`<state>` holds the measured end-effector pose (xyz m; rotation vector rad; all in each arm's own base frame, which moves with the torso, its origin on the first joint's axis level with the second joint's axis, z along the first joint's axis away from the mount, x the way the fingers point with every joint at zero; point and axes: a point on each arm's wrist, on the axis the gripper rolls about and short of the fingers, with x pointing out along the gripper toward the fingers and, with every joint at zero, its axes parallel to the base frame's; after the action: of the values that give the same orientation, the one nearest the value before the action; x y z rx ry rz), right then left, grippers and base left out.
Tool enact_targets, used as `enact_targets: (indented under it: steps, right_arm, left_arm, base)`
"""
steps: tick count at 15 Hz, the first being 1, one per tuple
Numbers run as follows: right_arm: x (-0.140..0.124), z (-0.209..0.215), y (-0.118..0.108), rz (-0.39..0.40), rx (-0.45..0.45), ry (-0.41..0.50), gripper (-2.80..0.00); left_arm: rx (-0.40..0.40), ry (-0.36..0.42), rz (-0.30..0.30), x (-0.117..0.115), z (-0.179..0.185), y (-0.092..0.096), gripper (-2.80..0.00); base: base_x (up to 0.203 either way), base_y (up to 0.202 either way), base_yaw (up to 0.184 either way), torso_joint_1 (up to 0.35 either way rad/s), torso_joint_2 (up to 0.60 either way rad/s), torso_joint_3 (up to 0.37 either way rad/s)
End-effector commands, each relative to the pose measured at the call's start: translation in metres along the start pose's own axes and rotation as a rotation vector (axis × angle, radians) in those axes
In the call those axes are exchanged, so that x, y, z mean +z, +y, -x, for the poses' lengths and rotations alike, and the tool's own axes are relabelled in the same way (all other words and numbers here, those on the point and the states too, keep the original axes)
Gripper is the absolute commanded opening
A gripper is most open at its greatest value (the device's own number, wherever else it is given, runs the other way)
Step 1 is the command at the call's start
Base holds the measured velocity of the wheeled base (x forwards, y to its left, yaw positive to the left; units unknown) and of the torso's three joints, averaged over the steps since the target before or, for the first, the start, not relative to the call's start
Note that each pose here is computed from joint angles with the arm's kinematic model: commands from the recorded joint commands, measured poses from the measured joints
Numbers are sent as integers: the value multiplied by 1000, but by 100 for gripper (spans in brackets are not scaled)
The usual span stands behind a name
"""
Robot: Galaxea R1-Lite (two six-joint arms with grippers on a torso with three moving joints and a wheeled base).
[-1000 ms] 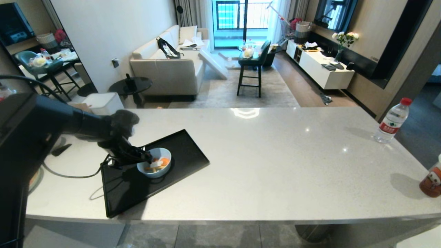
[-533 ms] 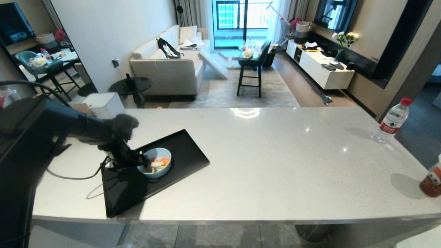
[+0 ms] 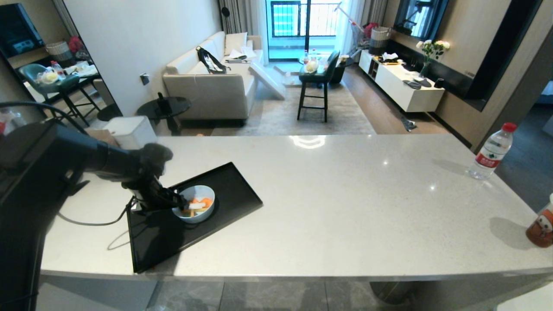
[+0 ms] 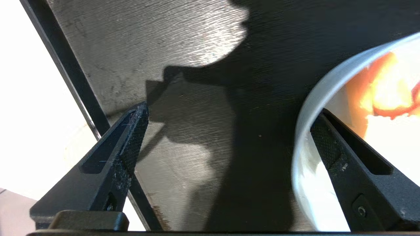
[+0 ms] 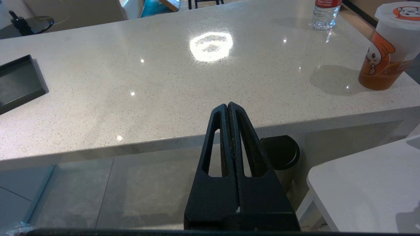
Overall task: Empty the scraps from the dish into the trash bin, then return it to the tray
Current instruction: Pick up the bowl with leftover food
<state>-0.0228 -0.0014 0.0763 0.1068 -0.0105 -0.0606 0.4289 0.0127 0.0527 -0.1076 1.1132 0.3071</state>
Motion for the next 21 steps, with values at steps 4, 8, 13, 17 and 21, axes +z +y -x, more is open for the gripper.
enact_targets:
  steps: [4, 8, 13, 17, 21]
  right_arm:
    - [0, 0, 0, -1, 0, 0, -280]
    - [0, 0, 0, -1, 0, 0, -280]
    - [0, 0, 0, -1, 0, 0, -280]
    - [0, 0, 0, -1, 0, 0, -280]
    - [0, 0, 0, -1, 0, 0, -280]
  left_arm:
    - [-4, 14, -7, -4, 1, -2, 0]
    - [-16, 26, -10, -6, 0, -3, 0]
    - [-37, 26, -10, -7, 8, -4, 0]
    - [-34, 31, -11, -10, 11, -2, -170]
    - [-36, 35, -16, -11, 11, -3, -280]
  base:
    - [0, 0, 0, 0, 0, 0]
    - [0, 0, 0, 0, 0, 0]
    - [0, 0, 0, 0, 0, 0]
    - [0, 0, 0, 0, 0, 0]
    - [0, 0, 0, 0, 0, 0]
